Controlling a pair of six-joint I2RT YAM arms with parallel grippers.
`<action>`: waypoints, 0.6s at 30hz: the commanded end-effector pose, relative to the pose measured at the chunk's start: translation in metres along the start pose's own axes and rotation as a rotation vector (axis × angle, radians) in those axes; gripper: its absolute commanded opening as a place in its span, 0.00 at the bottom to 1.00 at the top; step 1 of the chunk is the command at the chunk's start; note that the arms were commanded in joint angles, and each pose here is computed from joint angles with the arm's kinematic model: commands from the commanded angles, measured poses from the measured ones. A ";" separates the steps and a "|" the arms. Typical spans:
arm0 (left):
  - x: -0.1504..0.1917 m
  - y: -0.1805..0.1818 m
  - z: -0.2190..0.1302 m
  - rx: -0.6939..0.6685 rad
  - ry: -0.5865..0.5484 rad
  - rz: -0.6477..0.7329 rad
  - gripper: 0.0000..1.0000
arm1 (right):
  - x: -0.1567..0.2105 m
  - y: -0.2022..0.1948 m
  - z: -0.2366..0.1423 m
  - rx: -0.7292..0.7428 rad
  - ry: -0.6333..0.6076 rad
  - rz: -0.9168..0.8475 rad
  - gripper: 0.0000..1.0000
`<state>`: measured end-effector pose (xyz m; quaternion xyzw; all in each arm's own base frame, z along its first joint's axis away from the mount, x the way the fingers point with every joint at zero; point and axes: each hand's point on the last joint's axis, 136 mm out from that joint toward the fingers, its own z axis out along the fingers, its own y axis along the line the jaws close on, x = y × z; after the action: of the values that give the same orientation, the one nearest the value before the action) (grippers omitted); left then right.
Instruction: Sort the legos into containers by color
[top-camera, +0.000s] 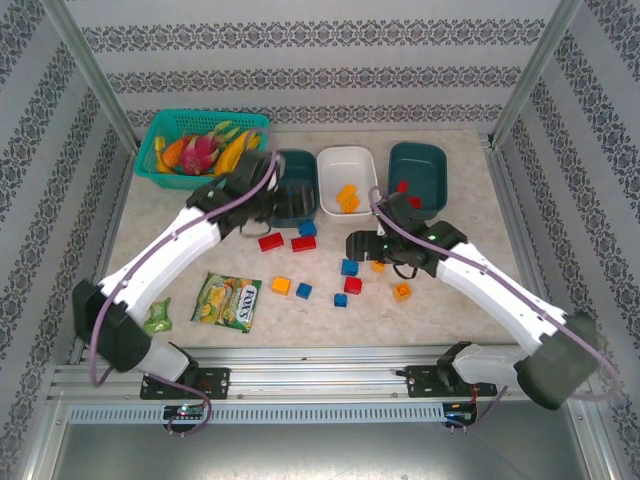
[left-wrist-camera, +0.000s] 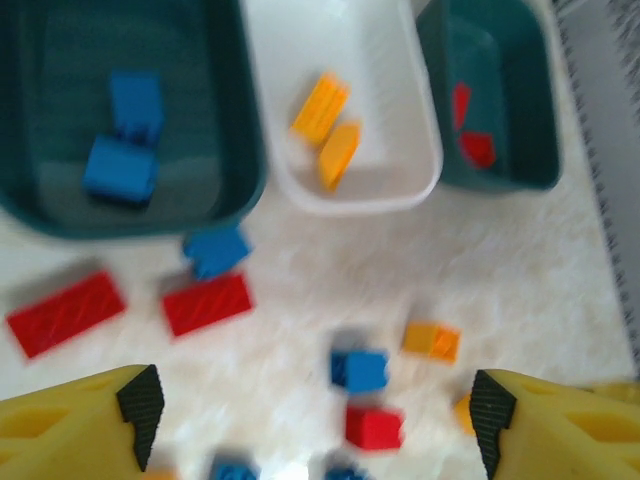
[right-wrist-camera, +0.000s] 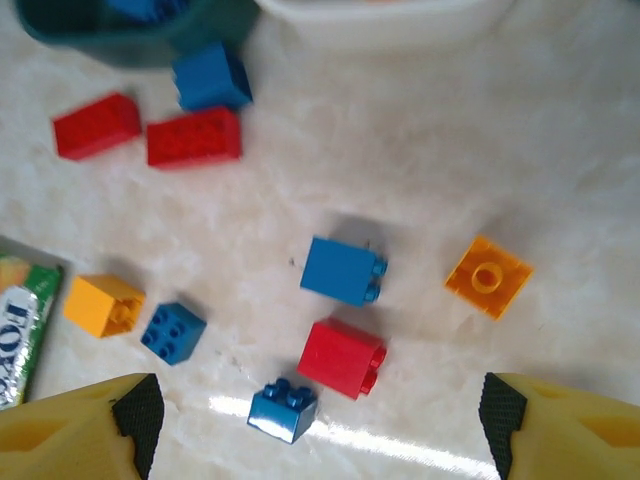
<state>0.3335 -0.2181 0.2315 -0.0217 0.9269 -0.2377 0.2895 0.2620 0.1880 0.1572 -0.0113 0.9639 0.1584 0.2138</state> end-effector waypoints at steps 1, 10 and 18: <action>0.039 0.018 -0.008 0.042 0.025 -0.047 0.88 | 0.038 -0.006 0.033 0.043 0.177 0.126 0.86; 0.104 0.055 -0.043 0.088 0.014 -0.134 0.98 | 0.073 -0.010 0.089 0.156 0.325 0.274 0.88; 0.104 0.056 -0.055 0.090 -0.004 -0.138 0.97 | 0.080 -0.017 0.112 0.222 0.348 0.294 0.75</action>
<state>0.2225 -0.1652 0.1870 -0.0639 0.9143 -0.2936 0.2717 0.2371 0.2076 0.0280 0.1173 0.9891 0.0873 0.0186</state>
